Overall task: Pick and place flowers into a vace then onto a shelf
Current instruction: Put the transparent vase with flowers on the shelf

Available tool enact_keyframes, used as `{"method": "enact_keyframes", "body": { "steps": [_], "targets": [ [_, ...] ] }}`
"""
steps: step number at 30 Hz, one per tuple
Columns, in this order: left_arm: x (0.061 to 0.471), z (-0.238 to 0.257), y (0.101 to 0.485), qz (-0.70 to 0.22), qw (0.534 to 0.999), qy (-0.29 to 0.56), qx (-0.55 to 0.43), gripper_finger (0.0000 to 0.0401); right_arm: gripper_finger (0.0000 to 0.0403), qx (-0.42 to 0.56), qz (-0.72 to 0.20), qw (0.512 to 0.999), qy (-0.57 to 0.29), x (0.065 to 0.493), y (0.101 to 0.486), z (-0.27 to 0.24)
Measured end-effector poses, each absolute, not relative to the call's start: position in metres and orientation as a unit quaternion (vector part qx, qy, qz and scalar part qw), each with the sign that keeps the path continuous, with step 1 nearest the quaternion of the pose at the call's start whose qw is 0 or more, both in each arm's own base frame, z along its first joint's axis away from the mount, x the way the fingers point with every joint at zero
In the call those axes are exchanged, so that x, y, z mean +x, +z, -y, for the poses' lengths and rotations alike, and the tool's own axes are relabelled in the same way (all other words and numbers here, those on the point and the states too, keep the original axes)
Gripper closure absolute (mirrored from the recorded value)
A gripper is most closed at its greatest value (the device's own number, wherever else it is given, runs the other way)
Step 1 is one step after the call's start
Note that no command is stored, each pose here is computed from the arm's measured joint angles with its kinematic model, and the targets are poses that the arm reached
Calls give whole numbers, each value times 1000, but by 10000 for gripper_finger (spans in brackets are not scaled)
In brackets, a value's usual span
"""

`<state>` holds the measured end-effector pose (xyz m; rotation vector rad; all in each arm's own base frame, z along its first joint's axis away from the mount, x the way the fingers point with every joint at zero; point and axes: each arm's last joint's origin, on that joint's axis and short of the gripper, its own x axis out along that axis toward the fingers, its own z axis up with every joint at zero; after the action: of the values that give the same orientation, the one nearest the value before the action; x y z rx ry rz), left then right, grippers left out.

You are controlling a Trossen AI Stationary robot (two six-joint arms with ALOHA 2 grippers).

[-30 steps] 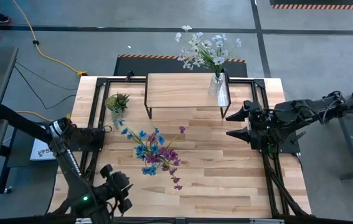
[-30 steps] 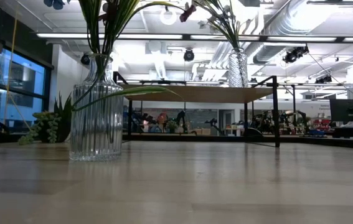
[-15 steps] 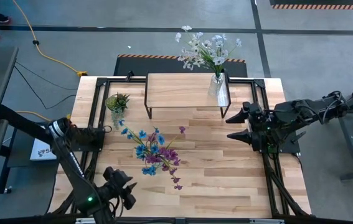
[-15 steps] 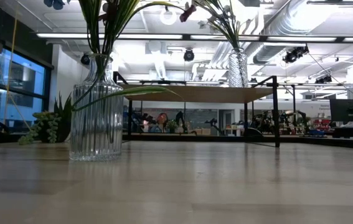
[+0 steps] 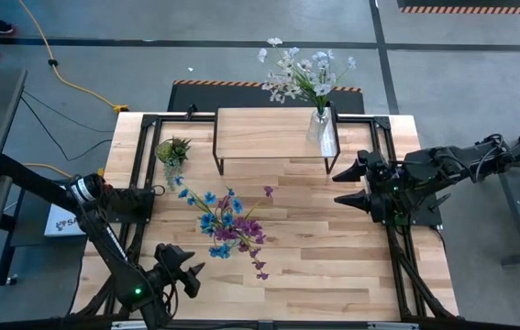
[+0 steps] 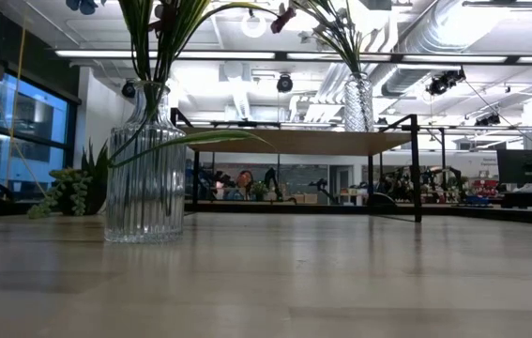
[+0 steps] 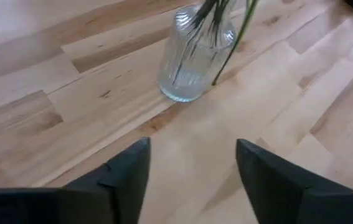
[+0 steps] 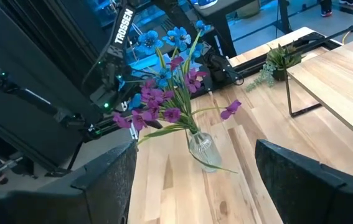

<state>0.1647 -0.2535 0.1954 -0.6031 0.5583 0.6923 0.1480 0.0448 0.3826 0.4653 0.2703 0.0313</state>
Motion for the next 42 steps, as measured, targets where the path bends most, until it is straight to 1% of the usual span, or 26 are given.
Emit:
{"method": "enact_keyframes", "body": {
  "steps": [3,5,7,11,17,27,32,38,42],
  "targets": [
    [165,253,190,-254,868,320,-282,98,86,230,-133,964,15,148,383,-45],
    [166,253,189,-226,880,311,-279,79,86,230,-133,964,15,148,383,-45],
    [166,251,188,-207,888,308,-271,67,86,230,-133,964,15,148,383,-45],
    [167,246,182,-199,891,313,-260,54,86,230,-133,964,15,148,383,-45],
    [176,238,179,-154,900,316,-257,50,86,234,-132,963,12,148,383,-45],
    [213,225,170,-177,912,316,-193,52,86,241,-126,962,12,149,384,-45],
    [214,223,170,-171,913,319,-190,54,86,244,-119,962,19,149,386,-45],
    [216,224,172,-133,919,320,-188,55,86,243,-119,962,18,149,386,-45],
    [219,221,172,-138,916,325,-188,54,86,243,-119,963,18,149,386,-45]
  ]
}}
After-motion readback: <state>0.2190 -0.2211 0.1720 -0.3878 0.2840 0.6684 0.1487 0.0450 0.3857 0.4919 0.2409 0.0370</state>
